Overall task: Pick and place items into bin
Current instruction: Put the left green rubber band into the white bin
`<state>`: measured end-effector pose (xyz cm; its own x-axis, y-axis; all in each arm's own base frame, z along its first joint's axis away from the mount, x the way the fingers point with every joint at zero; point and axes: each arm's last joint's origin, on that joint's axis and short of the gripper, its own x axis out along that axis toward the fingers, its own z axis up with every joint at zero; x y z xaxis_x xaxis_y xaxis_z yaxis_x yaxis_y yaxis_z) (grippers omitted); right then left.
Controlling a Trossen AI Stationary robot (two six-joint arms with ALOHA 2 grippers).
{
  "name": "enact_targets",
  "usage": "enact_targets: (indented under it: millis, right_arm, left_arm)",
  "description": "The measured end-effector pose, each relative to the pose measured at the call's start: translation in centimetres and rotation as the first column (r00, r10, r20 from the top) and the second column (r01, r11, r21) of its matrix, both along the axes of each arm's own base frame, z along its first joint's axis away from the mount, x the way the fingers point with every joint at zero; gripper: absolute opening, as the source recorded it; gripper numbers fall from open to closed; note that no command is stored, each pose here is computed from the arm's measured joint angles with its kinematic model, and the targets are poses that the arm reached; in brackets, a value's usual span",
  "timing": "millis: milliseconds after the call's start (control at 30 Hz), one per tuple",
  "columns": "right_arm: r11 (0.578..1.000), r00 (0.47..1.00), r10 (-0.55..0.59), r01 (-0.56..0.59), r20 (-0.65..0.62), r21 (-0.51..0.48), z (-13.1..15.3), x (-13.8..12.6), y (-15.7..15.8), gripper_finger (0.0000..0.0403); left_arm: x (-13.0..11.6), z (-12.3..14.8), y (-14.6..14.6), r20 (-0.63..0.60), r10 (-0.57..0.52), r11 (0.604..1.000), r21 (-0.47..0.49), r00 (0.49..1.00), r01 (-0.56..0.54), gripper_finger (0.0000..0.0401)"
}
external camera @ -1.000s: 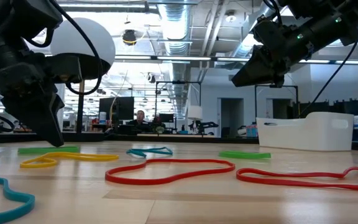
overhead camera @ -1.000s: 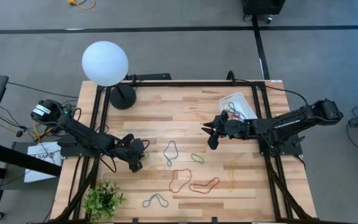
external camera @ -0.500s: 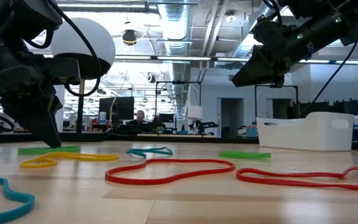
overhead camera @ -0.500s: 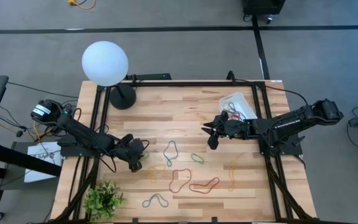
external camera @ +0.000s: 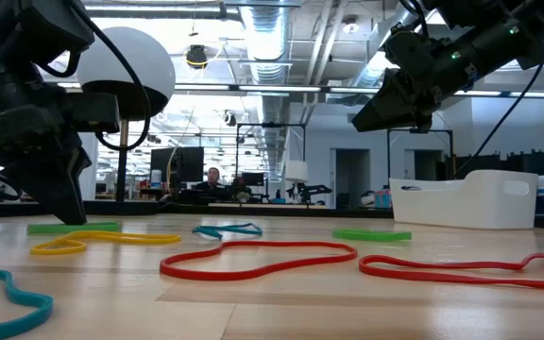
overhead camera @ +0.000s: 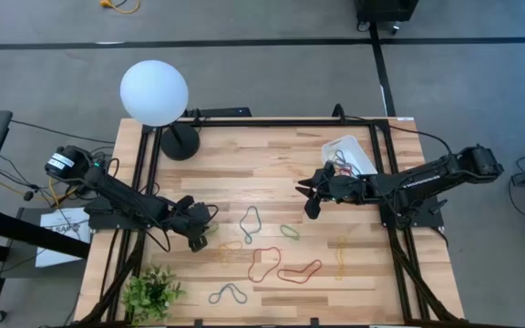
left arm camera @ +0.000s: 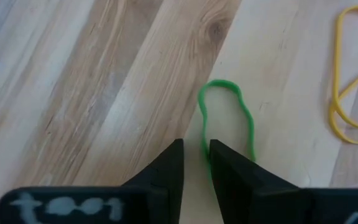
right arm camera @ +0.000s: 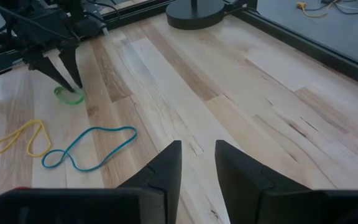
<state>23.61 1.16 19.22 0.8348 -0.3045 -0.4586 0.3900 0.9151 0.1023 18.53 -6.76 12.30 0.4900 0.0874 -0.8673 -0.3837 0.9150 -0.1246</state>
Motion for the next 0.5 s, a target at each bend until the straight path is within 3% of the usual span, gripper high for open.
enact_targets:
  millis: [200,500]
  right_arm:
    - [1.0,1.0,0.0,0.0,-0.001,0.0,-0.01,0.0,0.0,0.0093]
    - [1.0,1.0,0.0,0.0,0.0,0.0,-0.01,0.0,0.0,0.0093]
  left_arm:
    - [0.04,0.02,-0.05,0.0,-0.035,0.999,0.007,0.999,0.035,0.0007]
    - [0.96,0.57,-0.41,0.104,-0.12,0.993,0.032,0.987,0.118,0.0]
